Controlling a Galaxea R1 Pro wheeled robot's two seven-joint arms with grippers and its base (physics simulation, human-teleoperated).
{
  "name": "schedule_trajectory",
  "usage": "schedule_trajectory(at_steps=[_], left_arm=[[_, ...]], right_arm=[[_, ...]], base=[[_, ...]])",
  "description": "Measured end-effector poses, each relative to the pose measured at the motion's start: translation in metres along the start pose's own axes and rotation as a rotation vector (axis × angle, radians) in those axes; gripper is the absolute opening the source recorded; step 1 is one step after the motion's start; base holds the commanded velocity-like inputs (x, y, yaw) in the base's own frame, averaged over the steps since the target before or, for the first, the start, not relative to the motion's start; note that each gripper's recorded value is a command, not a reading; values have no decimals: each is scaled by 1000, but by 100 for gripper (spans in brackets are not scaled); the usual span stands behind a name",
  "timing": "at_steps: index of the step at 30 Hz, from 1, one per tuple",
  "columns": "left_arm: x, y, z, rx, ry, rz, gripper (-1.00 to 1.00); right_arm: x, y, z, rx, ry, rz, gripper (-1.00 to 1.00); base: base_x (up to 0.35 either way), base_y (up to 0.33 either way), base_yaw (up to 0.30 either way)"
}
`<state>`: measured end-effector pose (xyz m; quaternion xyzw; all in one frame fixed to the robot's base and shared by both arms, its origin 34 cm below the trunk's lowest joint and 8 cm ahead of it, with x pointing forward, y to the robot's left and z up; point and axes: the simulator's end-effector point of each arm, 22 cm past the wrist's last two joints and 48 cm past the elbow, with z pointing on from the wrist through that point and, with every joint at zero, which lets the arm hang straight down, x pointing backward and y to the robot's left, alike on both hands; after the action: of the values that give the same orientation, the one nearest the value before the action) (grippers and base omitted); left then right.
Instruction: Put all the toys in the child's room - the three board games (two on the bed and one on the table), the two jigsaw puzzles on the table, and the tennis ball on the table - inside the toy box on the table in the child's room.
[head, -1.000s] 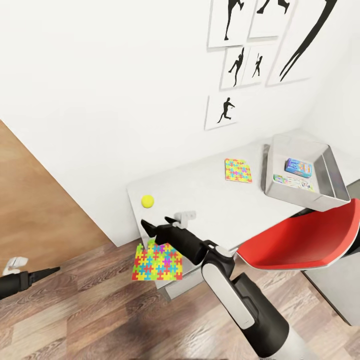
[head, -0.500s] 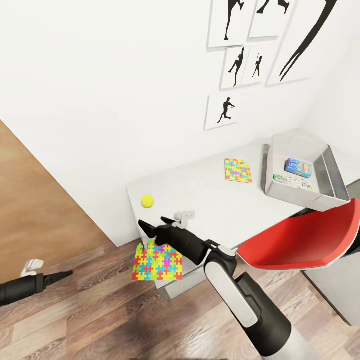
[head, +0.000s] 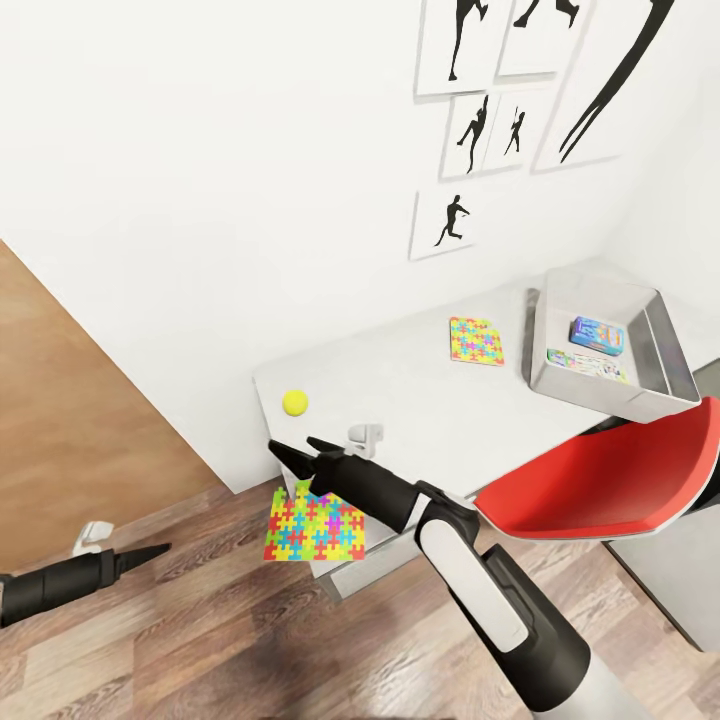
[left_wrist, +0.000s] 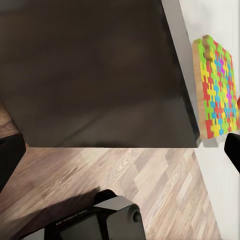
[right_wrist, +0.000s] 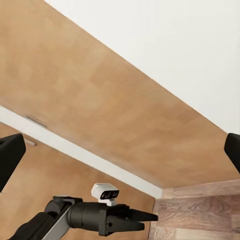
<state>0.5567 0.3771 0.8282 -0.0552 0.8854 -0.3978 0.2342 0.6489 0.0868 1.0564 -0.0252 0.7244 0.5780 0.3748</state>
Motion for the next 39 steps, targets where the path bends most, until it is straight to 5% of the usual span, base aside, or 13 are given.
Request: schedule_trajectory(at_steps=[16,28,39], left_arm=[[-4,-25,3,124,-26,-43,100],[-5,-28,4,217,-105,-253,100],[-7,-23,7,239,-128,-300,100]], right_arm=[[2,1,-5,-19,-4,18,100],[27,-6,-13,5,6,76,100],[29,-11,-10,5,-1,86,100]], base=[[0,0,0],[0,0,0],[0,0,0]])
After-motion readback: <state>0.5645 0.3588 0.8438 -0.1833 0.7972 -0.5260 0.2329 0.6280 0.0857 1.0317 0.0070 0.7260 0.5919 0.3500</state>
